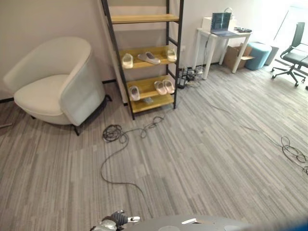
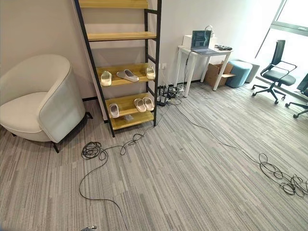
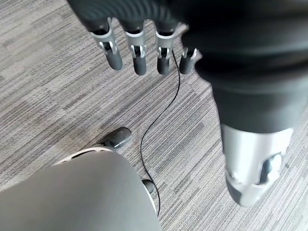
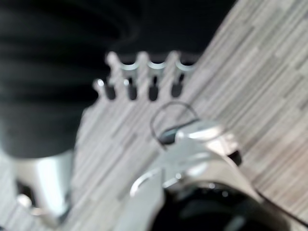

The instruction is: Arrange the slippers neatly on the shoe rack.

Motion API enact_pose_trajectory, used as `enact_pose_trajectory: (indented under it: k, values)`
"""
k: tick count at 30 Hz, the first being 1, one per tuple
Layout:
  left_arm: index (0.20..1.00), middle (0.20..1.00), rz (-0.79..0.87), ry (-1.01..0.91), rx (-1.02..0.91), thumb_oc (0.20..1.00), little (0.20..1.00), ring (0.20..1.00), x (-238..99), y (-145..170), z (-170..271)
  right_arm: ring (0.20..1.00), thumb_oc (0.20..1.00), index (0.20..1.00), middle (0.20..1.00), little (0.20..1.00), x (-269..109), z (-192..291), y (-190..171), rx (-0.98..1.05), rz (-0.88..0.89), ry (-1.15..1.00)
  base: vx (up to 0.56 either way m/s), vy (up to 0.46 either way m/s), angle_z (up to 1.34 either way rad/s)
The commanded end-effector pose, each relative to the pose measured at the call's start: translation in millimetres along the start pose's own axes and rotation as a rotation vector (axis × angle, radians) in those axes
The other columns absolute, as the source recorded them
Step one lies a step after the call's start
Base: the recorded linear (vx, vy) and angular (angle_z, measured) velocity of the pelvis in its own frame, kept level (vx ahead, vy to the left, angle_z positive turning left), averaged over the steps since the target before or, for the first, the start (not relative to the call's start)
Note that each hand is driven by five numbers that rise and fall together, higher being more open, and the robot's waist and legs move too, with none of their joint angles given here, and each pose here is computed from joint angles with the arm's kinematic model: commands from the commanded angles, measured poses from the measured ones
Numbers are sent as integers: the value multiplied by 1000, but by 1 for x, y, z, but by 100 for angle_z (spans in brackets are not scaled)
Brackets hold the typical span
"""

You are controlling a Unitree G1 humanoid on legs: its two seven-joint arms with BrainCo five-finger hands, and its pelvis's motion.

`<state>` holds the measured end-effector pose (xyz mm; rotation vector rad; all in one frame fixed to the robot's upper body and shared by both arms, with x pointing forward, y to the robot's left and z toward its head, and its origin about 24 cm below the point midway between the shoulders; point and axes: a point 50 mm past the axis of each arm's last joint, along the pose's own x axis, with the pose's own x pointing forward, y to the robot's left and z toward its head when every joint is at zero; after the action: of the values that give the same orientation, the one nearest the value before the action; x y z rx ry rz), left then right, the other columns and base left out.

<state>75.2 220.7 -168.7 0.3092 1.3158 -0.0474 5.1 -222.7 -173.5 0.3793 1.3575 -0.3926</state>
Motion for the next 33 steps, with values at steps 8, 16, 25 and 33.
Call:
enact_pose_trajectory:
  k: [8, 16, 25, 33]
  values:
    - [1000, 1000, -78, -109, -73, 1000, 1000, 1000, 2, -13, 36, 1000, 1000, 1000, 1000, 1000, 3, 24, 9, -29, 12, -65, 0, 0, 0]
    - [1000, 1000, -73, -94, -62, 1000, 1000, 1000, 2, -13, 33, 1000, 1000, 1000, 1000, 1000, 3, 19, 9, -54, 10, -46, 0, 0, 0]
    - [1000, 1000, -64, -116, -38, 1000, 1000, 1000, 2, -14, 38, 1000, 1000, 1000, 1000, 1000, 3, 16, 9, -74, -4, -33, 1, -3, 0]
    - [1000, 1000, -54, -117, 14, 1000, 1000, 1000, 2, -16, 36, 1000, 1000, 1000, 1000, 1000, 4, 23, 13, -61, 3, -57, 8, -16, 0]
